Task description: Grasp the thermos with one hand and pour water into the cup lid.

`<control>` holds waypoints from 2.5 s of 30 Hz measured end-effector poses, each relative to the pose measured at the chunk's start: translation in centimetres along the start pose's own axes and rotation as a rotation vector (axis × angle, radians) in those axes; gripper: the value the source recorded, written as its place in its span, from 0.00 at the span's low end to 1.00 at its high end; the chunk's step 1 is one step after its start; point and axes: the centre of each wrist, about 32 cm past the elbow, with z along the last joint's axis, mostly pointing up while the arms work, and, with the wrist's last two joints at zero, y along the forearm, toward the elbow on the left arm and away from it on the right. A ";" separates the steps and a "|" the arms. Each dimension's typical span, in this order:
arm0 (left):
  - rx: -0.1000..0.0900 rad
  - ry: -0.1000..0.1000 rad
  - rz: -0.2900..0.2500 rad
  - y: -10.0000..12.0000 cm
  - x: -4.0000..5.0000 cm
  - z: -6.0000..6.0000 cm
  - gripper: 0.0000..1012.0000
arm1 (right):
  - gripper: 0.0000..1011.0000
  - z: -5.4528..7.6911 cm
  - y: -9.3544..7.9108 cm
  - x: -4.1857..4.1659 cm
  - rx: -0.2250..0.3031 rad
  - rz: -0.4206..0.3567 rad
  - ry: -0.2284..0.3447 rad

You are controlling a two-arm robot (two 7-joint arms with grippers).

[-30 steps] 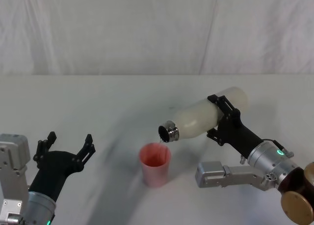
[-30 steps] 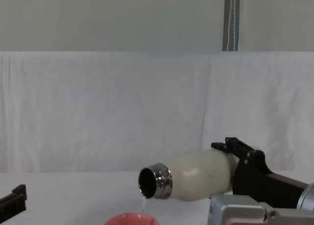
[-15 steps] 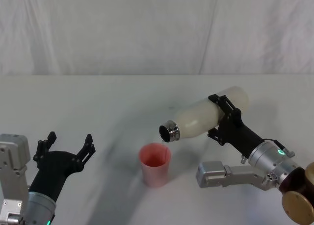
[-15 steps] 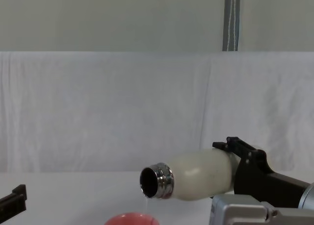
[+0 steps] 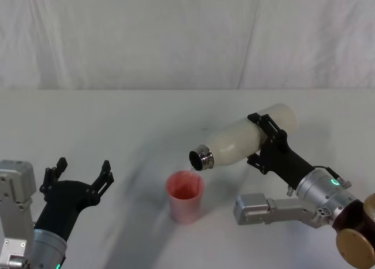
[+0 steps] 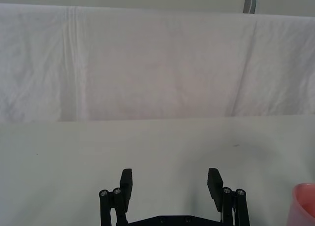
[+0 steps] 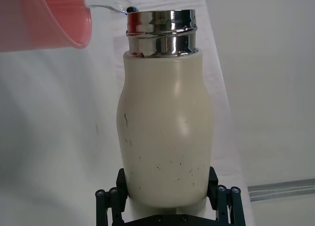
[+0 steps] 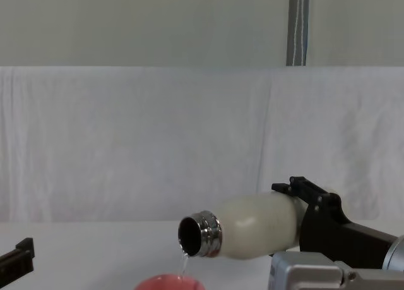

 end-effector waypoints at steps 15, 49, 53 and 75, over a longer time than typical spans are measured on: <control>0.000 0.000 0.000 0.0 0.00 0.0 0.99 | 0.94 -0.1 0.0 0.05 -0.001 -0.001 -0.006; 0.000 0.000 0.000 0.0 0.00 0.0 0.99 | 0.94 0.0 0.0 -0.01 0.003 -0.003 -0.009; 0.000 0.000 0.000 0.0 0.00 0.0 0.99 | 0.94 0.0 0.0 -0.01 0.003 -0.001 -0.009; 0.000 0.000 0.000 0.0 0.00 0.0 0.99 | 0.94 -0.1 0.0 0.04 0.007 0.006 -0.010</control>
